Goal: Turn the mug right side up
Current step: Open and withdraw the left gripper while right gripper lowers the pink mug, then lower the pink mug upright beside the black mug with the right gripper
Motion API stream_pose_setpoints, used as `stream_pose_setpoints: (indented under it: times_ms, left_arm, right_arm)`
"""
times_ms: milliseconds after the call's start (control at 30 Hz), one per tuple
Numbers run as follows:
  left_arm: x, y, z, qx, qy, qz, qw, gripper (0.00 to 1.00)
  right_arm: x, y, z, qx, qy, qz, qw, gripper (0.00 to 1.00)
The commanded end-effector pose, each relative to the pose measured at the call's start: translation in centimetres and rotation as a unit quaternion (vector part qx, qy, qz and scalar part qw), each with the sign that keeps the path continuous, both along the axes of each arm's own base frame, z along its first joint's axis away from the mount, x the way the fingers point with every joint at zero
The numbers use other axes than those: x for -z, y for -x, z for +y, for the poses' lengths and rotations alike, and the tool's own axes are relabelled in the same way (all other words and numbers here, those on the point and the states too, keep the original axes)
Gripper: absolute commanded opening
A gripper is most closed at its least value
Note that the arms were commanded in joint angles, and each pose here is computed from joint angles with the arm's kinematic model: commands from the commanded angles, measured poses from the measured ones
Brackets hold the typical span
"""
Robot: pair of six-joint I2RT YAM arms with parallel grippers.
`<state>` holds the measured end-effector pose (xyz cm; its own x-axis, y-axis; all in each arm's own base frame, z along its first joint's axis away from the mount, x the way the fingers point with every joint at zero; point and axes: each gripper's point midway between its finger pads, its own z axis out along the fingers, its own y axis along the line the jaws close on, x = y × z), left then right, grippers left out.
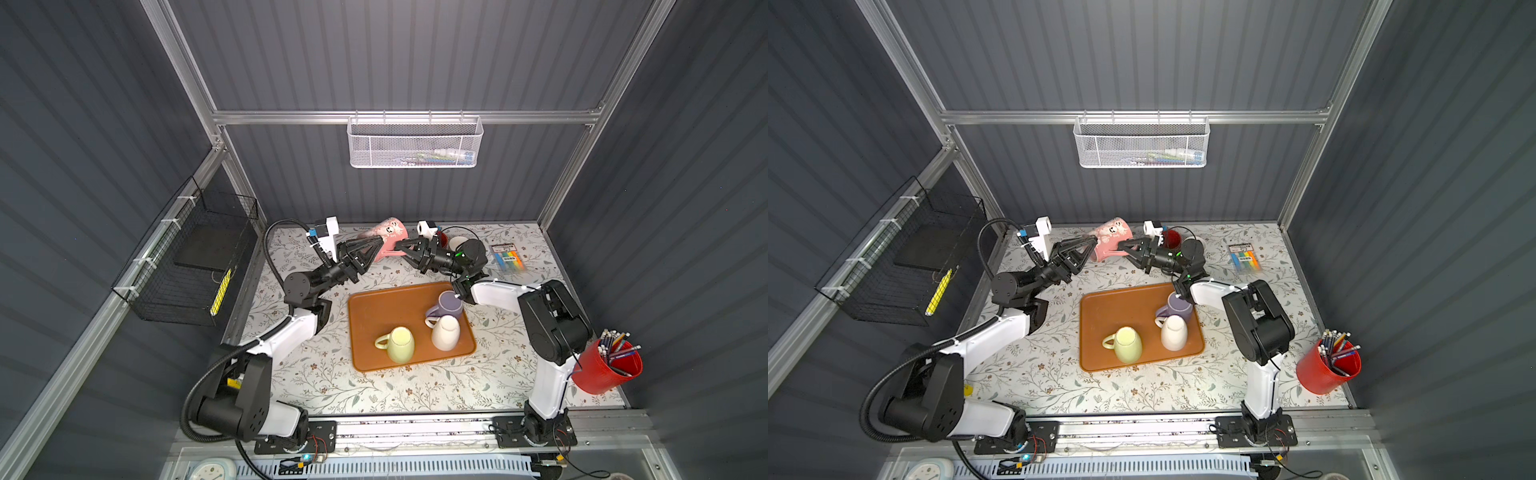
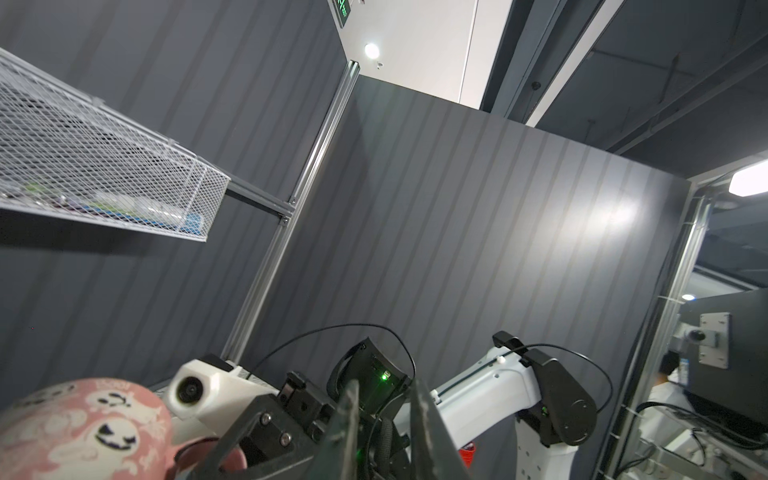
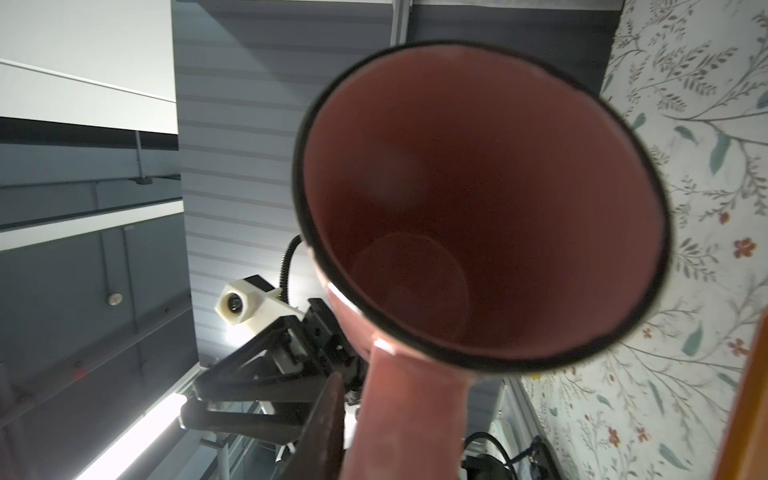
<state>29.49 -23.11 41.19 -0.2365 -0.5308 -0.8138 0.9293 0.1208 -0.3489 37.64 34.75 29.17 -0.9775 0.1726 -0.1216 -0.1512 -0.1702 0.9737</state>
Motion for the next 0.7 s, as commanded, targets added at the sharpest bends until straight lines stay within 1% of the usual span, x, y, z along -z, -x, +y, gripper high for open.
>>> stream_pose_setpoints:
  times_ms: [0, 133, 267, 400, 500, 567, 667]
  left_arm:
    - [0.2, 0.6, 0.5, -0.032, -0.029, 0.002, 0.999, 0.4]
    - [0.6, 1.4, 1.3, -0.074, -0.065, 0.011, 0.995, 0.54]
    - [1.9, 1.5, 1.8, -0.104, -0.116, 0.039, 0.987, 0.67]
    - [3.0, 1.4, 2.5, -0.131, -0.142, 0.072, 0.978, 0.8]
    - [3.7, 1.3, 3.2, -0.154, -0.164, 0.097, 0.97, 0.93]
    - [4.2, 1.3, 3.8, -0.173, -0.18, 0.114, 0.962, 0.99]
    - [4.9, 1.3, 4.7, -0.199, -0.201, 0.138, 0.949, 1.0]
  right_arm:
    - [-3.9, 1.8, -0.7, 0.005, 0.005, -0.117, 0.993, 0.0]
    - [-2.2, 1.5, -0.6, 0.017, 0.056, -0.136, 0.989, 0.0]
    - [-1.4, 1.3, -0.5, 0.028, 0.101, -0.16, 0.982, 0.0]
    - [-1.2, 1.1, -0.1, 0.033, 0.139, -0.187, 0.972, 0.0]
    - [-0.8, 1.0, 0.2, 0.038, 0.183, -0.217, 0.958, 0.0]
    - [-0.6, 1.1, 0.5, 0.041, 0.216, -0.243, 0.945, 0.0]
    - [-0.3, 1.1, 0.9, 0.045, 0.25, -0.277, 0.927, 0.0]
